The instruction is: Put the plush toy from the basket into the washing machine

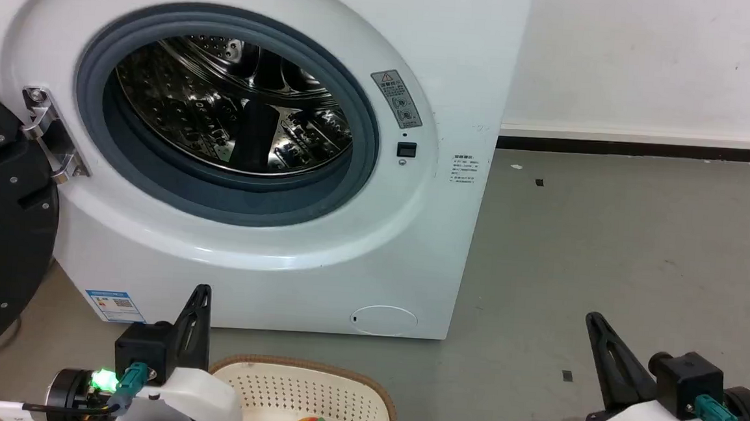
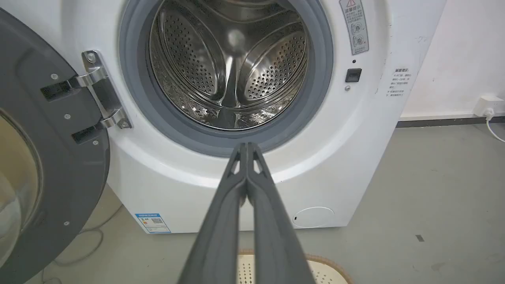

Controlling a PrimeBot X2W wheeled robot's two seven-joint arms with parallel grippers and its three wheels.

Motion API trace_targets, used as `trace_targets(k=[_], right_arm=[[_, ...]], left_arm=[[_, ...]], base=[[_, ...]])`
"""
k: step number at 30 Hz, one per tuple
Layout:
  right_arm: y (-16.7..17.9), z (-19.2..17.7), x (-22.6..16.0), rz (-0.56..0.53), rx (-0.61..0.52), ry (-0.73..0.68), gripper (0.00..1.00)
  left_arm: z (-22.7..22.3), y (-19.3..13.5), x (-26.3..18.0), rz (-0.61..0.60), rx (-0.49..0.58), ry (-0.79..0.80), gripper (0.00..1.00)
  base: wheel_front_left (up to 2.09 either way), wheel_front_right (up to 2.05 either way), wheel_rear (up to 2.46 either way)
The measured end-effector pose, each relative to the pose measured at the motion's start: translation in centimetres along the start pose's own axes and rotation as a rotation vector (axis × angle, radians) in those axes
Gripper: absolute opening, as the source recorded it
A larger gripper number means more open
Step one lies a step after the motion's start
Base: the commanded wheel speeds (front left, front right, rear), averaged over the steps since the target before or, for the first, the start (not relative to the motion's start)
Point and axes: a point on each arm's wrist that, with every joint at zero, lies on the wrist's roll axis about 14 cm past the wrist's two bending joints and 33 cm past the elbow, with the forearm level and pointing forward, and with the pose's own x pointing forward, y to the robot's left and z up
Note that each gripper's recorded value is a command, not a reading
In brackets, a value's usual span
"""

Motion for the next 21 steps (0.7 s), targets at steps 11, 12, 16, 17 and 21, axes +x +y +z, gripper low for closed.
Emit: trace_targets(k=[11, 12, 16, 17, 21], right_arm=[[0.01, -0.02, -0.01, 0.000, 0.001, 0.000, 1.00], [0.01, -0.02, -0.01, 0.000, 0.001, 0.000, 1.00], [-0.01, -0.02, 0.00, 0.000, 0.002, 0.000, 1.00], [-0.03, -0.01, 0.00, -0.001, 0.004, -0.001, 1.00], [-0.16, 0.03, 0.00, -0.005, 0.012, -0.007, 1.00]], left_arm=[[-0.03, 0.01, 0.00, 0.001, -0.002, 0.001, 1.00], [-0.04, 0.00, 0.00, 0.001, -0.002, 0.001, 1.00], [-0.07, -0.07, 0.01, -0.001, -0.002, 0.002, 1.00], [-0.09, -0.12, 0.01, -0.003, -0.003, 0.002, 1.00], [-0.14, -0.40, 0.05, -0.011, -0.006, -0.001, 1.00]], base=[[0.00, 0.00, 0.00], [0.00, 0.00, 0.00], [0.00, 0.00, 0.00], [0.00, 0.00, 0.00], [0.00, 0.00, 0.00]])
